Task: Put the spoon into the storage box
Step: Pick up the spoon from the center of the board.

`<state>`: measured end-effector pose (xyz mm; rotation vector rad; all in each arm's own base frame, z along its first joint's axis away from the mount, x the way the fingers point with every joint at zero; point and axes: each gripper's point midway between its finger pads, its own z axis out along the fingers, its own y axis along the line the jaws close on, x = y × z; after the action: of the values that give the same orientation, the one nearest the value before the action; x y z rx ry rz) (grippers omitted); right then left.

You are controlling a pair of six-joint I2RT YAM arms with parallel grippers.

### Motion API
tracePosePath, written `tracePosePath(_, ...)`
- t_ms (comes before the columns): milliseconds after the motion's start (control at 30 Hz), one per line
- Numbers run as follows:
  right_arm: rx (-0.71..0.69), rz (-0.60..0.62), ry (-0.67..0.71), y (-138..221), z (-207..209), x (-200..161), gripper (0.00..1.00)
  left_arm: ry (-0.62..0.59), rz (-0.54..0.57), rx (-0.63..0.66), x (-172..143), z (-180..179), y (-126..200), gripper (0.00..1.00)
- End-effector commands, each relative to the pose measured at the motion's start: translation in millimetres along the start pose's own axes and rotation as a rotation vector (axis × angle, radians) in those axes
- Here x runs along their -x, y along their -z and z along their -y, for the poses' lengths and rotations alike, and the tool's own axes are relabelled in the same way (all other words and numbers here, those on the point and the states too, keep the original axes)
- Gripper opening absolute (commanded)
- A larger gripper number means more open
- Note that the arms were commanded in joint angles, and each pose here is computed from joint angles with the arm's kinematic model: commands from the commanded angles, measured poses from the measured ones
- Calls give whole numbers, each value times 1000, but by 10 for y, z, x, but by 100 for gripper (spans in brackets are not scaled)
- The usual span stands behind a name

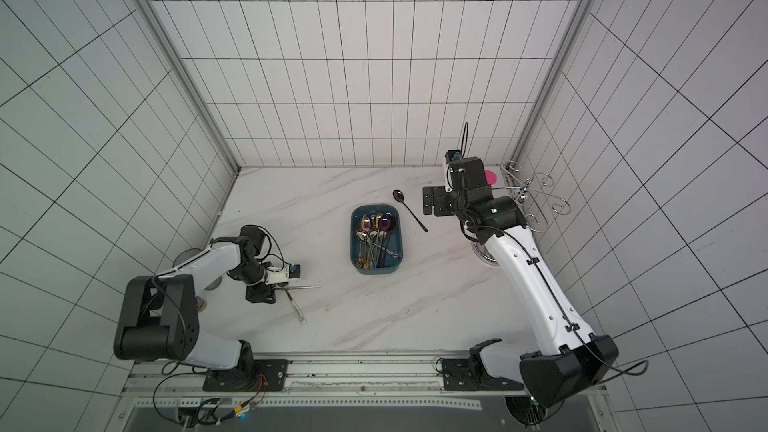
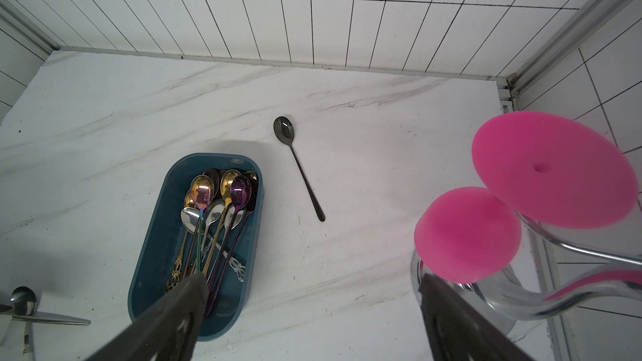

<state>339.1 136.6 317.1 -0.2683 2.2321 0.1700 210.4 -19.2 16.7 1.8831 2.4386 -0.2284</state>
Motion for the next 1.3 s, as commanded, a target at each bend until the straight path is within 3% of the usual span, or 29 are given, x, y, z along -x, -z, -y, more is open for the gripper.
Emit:
tracePosePath(0, -13, 6, 7, 32, 47, -18, 99, -18, -22, 5, -43, -27, -101, 46)
tracePosePath(400, 8, -5, 5, -12, 9, -36, 99, -40, -28, 20, -55, 17, 6, 2)
tracePosePath(700, 60, -32, -17, -44, -82, -46, 99, -91, 70, 111, 221, -10, 570, 0)
tracePosePath(933, 261, -64, -128, -86, -445, 43, 98, -83, 308, 217, 876, -221, 1135, 0)
tracePosePath(1100, 441, -69, -261, -76, -754, 154, 95, -98, 574, 298, 1529, -402, 1516, 0)
tracePosePath(1267, 572, -104, -376, -107, -974, 191, 91, -86, 754, 371, 2051, -627, 1868, 0)
